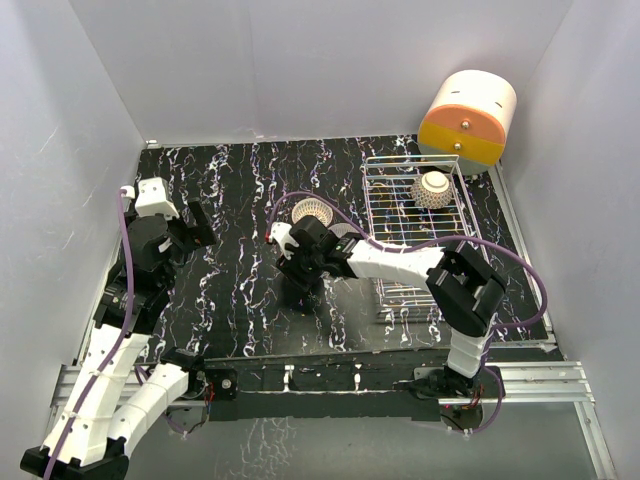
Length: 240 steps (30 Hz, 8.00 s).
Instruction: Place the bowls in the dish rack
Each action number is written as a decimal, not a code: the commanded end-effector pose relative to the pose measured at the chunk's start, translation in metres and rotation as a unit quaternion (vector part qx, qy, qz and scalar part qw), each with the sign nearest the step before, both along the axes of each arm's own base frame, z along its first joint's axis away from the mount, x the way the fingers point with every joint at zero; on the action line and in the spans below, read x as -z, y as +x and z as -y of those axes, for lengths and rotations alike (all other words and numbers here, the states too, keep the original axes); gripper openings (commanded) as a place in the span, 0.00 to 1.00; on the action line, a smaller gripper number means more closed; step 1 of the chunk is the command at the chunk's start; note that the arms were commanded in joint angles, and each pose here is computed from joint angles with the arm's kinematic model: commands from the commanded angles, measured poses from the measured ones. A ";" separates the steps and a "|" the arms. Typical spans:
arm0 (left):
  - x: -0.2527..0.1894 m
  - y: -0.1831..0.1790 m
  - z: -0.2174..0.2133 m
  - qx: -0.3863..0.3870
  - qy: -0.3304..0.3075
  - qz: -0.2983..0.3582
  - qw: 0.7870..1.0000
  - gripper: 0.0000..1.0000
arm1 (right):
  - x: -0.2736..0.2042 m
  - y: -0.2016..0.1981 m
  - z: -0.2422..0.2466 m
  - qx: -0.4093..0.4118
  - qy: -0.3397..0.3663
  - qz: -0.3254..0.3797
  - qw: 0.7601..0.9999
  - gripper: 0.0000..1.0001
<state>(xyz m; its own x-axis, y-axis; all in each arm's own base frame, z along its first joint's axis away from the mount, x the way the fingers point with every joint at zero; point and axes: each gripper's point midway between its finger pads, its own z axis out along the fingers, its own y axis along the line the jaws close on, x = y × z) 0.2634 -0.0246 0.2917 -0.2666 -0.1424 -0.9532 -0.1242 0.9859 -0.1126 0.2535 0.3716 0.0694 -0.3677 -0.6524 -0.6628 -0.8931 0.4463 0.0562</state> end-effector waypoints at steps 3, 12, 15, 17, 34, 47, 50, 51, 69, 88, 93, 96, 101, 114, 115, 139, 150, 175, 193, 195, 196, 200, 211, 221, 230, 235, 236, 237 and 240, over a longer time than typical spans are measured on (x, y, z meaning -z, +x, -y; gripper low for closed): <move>-0.004 -0.002 -0.001 -0.004 -0.003 0.009 1.000 0.97 | -0.036 0.009 -0.017 -0.001 0.042 0.030 0.999 0.32; -0.004 -0.001 0.000 -0.002 -0.004 0.009 1.000 0.97 | -0.048 0.007 -0.022 -0.005 0.062 0.027 0.998 0.21; -0.005 0.000 0.000 -0.002 -0.004 0.010 1.000 0.97 | -0.052 0.007 -0.023 -0.005 0.067 0.027 0.997 0.20; -0.005 0.000 0.000 -0.001 -0.005 0.011 1.000 0.97 | -0.052 0.008 -0.023 -0.002 0.068 0.027 0.997 0.19; -0.003 0.000 0.000 -0.002 -0.004 0.009 1.000 0.97 | -0.095 0.009 -0.033 0.006 0.129 0.046 0.991 0.13; -0.002 0.000 -0.001 -0.004 -0.004 0.010 1.000 0.97 | -0.183 -0.004 -0.034 -0.004 0.229 0.073 0.971 0.13; -0.004 -0.002 -0.002 -0.006 -0.004 0.011 1.000 0.97 | -0.203 -0.005 -0.032 0.007 0.258 0.066 0.964 0.13; -0.004 -0.002 -0.002 -0.006 -0.004 0.011 1.000 0.97 | -0.209 -0.004 -0.029 0.013 0.268 0.064 0.961 0.13; -0.009 0.001 0.002 0.006 -0.004 0.013 1.000 0.97 | -0.257 0.115 0.170 0.208 0.492 0.020 0.845 0.13; -0.008 0.004 0.004 0.006 -0.003 0.007 1.000 0.97 | -0.179 0.141 0.223 0.318 0.614 -0.141 0.709 0.14; -0.008 0.003 0.002 0.003 0.000 0.006 1.000 0.97 | -0.156 0.146 0.229 0.349 0.630 -0.165 0.674 0.14; -0.006 0.003 0.001 0.001 0.000 0.005 1.000 0.97 | -0.151 0.151 0.234 0.368 0.634 -0.158 0.661 0.14; -0.004 0.005 0.002 0.001 0.001 0.002 1.000 0.97 | -0.145 0.160 0.240 0.396 0.632 -0.152 0.649 0.14; -0.003 0.006 0.002 0.002 0.004 0.001 1.000 0.97 | -0.110 0.174 0.266 0.466 0.638 -0.163 0.591 0.14; -0.003 0.006 0.003 0.002 0.003 0.001 1.000 0.97 | -0.108 0.175 0.267 0.466 0.642 -0.163 0.586 0.14; -0.009 0.008 0.002 0.001 0.006 0.006 1.000 0.97 | -0.095 0.202 0.275 0.495 0.655 -0.161 0.547 0.17; -0.007 0.007 0.002 0.002 0.002 0.006 1.000 0.97 | -0.083 0.201 0.276 0.538 0.592 -0.158 0.578 0.21; -0.005 -0.001 0.005 0.006 -0.019 0.015 1.000 0.97 | -0.080 0.171 0.295 0.612 0.477 -0.115 0.620 0.45; -0.008 -0.007 0.004 0.008 -0.027 0.024 0.999 0.97 | -0.075 0.145 0.299 0.629 0.431 -0.120 0.636 0.62; -0.009 -0.008 0.003 0.008 -0.027 0.026 0.999 0.97 | -0.069 0.141 0.298 0.629 0.422 -0.131 0.639 0.66; -0.009 -0.008 0.003 0.007 -0.028 0.027 0.999 0.97 | -0.066 0.139 0.296 0.628 0.420 -0.137 0.641 0.66; -0.010 -0.010 0.003 0.008 -0.028 0.029 0.999 0.97 | -0.057 0.133 0.294 0.628 0.415 -0.149 0.641 0.67; -0.013 -0.013 0.001 0.008 -0.024 0.033 0.999 0.97 | -0.057 0.122 0.299 0.636 0.371 -0.144 0.661 0.99; -0.016 -0.015 0.003 0.020 -0.018 0.038 0.999 0.97 | -0.079 0.111 0.306 0.631 0.331 -0.117 0.692 0.99; -0.018 -0.014 0.005 0.027 -0.018 0.039 0.999 0.97 | -0.124 0.116 0.319 0.599 0.270 -0.029 0.754 0.99; -0.017 -0.011 0.008 0.030 -0.019 0.036 0.999 0.97 | -0.122 0.125 0.314 0.577 0.196 -0.009 0.793 0.99; -0.016 -0.010 0.008 0.030 -0.019 0.034 0.999 0.97 | -0.122 0.127 0.313 0.575 0.185 -0.002 0.797 0.99; -0.015 -0.010 0.008 0.030 -0.019 0.033 0.999 0.97 | -0.121 0.129 0.312 0.574 0.171 0.004 0.801 0.99; -0.015 -0.009 0.009 0.030 -0.018 0.031 0.999 0.97 | -0.117 0.135 0.302 0.559 0.121 0.024 0.820 0.99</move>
